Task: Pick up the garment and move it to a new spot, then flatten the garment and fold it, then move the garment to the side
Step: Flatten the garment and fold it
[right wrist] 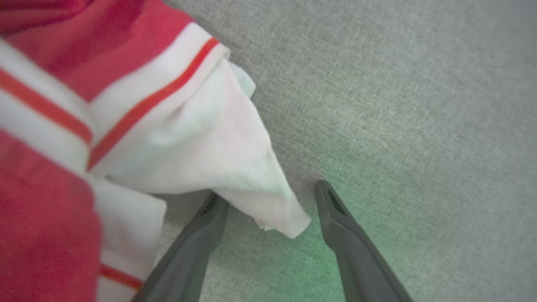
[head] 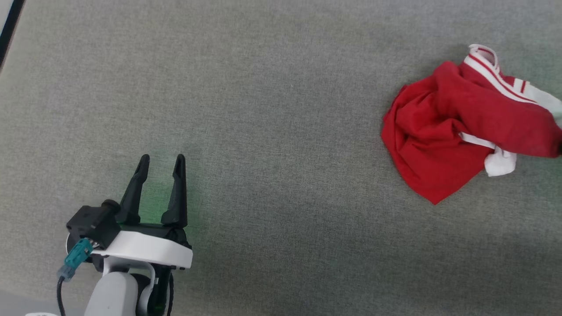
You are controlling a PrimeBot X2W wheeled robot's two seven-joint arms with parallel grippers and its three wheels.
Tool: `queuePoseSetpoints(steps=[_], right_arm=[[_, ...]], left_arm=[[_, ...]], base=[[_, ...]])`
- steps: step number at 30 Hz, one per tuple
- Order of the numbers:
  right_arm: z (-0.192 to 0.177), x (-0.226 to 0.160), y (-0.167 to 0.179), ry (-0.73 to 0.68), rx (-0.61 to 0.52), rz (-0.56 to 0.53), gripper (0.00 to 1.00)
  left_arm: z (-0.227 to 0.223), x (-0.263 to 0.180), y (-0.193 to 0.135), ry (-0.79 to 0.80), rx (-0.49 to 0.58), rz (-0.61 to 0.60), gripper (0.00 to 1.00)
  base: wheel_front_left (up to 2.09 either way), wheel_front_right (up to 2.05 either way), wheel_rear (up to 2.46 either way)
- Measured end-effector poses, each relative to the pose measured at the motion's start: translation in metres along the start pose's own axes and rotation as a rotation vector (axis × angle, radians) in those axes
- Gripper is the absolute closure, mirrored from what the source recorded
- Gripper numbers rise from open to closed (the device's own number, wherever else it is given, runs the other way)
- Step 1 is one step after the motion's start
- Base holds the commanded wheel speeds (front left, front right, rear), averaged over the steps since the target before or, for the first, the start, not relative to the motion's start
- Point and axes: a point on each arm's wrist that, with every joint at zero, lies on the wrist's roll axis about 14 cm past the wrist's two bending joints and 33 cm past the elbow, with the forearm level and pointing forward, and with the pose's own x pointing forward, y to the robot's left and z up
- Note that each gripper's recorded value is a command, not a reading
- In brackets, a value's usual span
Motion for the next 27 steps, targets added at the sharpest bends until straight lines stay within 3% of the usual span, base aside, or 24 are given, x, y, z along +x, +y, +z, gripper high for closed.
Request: queuePoseSetpoints(steps=[3, 4, 5, 6, 7, 14, 27], right_arm=[[-0.001, 0.008, 0.004, 0.019, -0.014, 0.019, 0.0], [-0.001, 0.009, 0.005, 0.024, -0.019, 0.025, 0.12], [-0.001, 0.01, 0.005, 0.027, -0.022, 0.027, 0.65], [-0.002, 0.01, 0.006, 0.032, -0.022, 0.034, 0.96], [-0.003, 0.01, 0.007, 0.038, -0.022, 0.039, 1.0], [0.001, -0.001, -0.006, -0.039, 0.032, 0.02, 1.0], [-0.052, -0.057, -0.112, -0.119, 0.287, -0.235, 1.0]], left_arm=[[-0.007, 0.003, -0.001, 0.017, -0.002, -0.001, 0.0], [-0.007, 0.005, -0.001, 0.017, -0.003, -0.002, 0.0], [-0.007, 0.006, -0.002, 0.018, -0.004, -0.005, 0.0], [-0.008, 0.007, -0.003, 0.02, -0.005, -0.008, 0.0], [-0.009, 0.007, -0.004, 0.023, -0.005, -0.01, 0.0], [-0.007, 0.012, -0.01, 0.015, -0.01, -0.034, 0.0], [-0.01, 0.021, -0.032, 0.021, -0.005, -0.114, 0.0]], base=[[0.0, 0.0, 0.0], [0.0, 0.0, 0.0], [0.0, 0.0, 0.0], [0.0, 0.0, 0.0], [0.0, 0.0, 0.0], [0.0, 0.0, 0.0], [0.0, 0.0, 0.0]])
